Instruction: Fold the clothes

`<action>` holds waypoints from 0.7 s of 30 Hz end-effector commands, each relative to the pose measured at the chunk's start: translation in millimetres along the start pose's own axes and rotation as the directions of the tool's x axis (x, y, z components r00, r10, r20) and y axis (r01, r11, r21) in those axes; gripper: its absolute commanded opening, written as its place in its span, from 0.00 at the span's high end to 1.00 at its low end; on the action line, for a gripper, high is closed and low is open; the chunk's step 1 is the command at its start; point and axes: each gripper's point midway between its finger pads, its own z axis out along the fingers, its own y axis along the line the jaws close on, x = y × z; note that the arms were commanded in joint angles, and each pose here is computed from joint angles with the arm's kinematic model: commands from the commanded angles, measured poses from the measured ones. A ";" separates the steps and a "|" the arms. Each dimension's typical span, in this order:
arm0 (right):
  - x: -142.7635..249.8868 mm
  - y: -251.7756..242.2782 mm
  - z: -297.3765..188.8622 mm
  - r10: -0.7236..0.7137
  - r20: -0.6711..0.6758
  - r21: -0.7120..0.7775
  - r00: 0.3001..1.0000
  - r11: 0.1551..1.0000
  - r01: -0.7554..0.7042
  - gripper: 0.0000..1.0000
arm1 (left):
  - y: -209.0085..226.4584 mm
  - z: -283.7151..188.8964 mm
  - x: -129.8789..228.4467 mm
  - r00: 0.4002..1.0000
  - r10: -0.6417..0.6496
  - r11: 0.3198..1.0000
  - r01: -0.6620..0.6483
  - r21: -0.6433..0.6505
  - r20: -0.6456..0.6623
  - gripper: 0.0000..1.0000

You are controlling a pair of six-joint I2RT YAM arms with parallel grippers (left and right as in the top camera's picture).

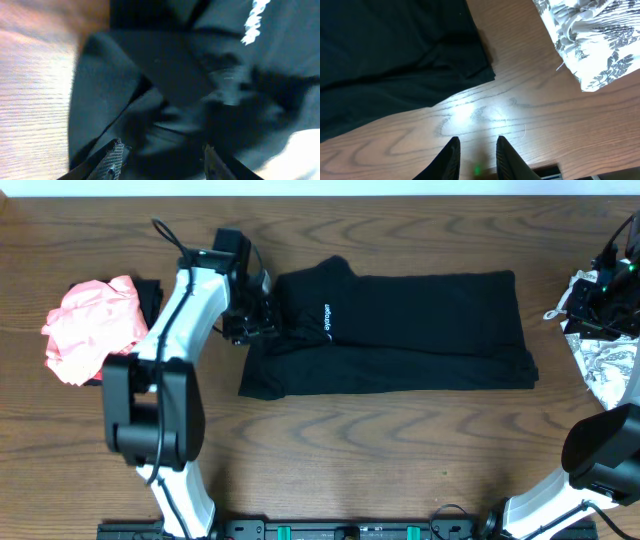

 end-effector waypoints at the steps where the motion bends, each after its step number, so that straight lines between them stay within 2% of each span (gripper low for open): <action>1: 1.7 -3.7 -2.3 -0.003 0.004 0.003 1.000 1.000 0.003 0.77 | -6.1 21.5 11.8 0.996 0.002 0.998 0.003 0.055 -0.093 0.47; 3: 1.7 -3.7 -2.3 -0.003 0.004 0.003 1.000 1.000 0.003 0.77 | -16.8 26.6 17.7 0.991 0.001 0.993 0.014 0.115 -0.132 0.47; 7: 1.6 -3.8 -2.3 -0.003 0.004 0.003 1.000 1.000 0.003 0.78 | -54.2 21.7 32.9 0.979 0.080 0.951 -0.020 0.308 -0.185 0.47; 9: 1.4 -3.8 -2.3 -0.003 0.005 0.003 1.000 1.000 0.003 0.78 | -64.4 19.2 38.5 0.975 0.098 0.935 -0.021 0.353 -0.201 0.47; 21: 0.8 -3.7 -2.3 -0.003 0.007 0.003 1.000 1.000 0.003 0.78 | -64.0 16.4 59.8 0.954 0.096 0.942 0.005 0.337 -0.283 0.48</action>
